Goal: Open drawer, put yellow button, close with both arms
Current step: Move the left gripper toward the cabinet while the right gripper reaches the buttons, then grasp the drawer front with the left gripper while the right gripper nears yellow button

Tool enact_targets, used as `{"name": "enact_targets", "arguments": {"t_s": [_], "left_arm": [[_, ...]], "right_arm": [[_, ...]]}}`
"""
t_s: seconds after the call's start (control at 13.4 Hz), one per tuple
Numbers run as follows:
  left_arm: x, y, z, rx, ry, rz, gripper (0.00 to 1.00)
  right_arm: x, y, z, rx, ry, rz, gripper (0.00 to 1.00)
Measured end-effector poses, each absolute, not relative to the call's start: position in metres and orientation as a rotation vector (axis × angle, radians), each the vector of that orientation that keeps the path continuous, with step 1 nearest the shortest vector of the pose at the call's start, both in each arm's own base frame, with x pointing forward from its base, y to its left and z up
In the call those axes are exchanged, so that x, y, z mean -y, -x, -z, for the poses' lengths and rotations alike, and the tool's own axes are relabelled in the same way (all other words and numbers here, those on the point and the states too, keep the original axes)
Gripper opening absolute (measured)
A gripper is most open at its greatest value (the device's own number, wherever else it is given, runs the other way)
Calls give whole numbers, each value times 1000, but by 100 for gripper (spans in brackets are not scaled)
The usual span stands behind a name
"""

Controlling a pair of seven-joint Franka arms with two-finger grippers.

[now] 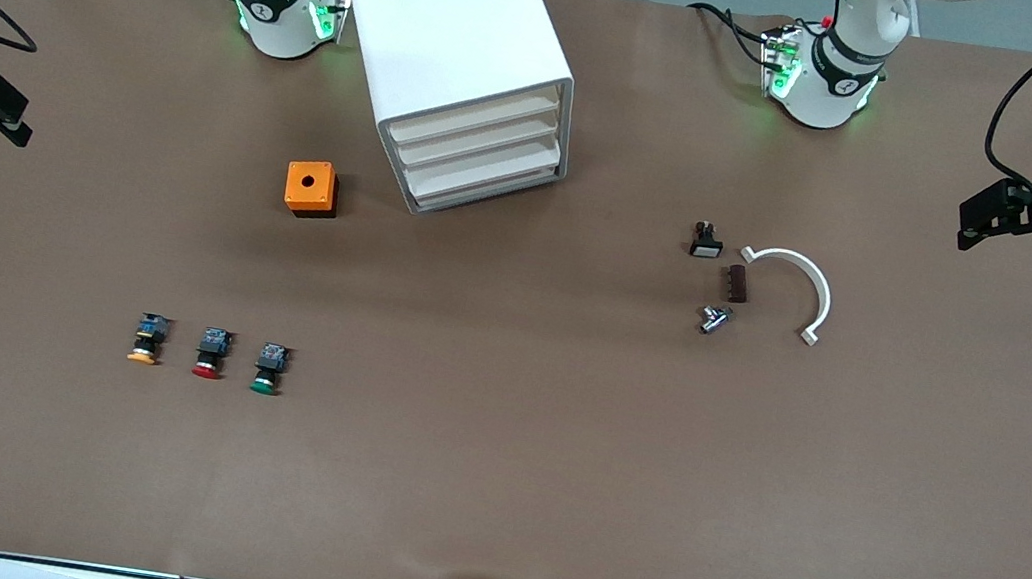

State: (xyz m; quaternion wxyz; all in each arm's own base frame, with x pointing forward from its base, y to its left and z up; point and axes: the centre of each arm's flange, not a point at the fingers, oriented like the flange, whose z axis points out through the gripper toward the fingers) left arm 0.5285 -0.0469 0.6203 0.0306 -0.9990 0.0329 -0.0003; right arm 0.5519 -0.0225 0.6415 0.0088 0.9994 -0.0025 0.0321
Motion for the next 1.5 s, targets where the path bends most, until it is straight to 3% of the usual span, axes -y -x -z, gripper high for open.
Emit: {"name": "enact_targets", "arguments": {"t_s": [0.3, 0.52, 0.9, 1.2, 1.5], "left_arm": [[46, -537, -615, -99, 3081, -15, 100], [48, -564, -593, -114, 3078, -60, 100], [66, -624, -488, -172, 3072, -241, 100], [107, -654, -404, -17, 3060, -327, 100], [193, -645, -352, 543, 2927, -358, 100]], "right_arm": [[22, -552, -642, 8, -3122, -100, 100], [22, -552, -642, 7, -3122, -107, 100], [23, -561, -632, 7, -3122, -107, 100], [24, -588, -591, 0, -3126, -69, 100], [23, -618, -522, -9, -3132, 46, 100]]}}
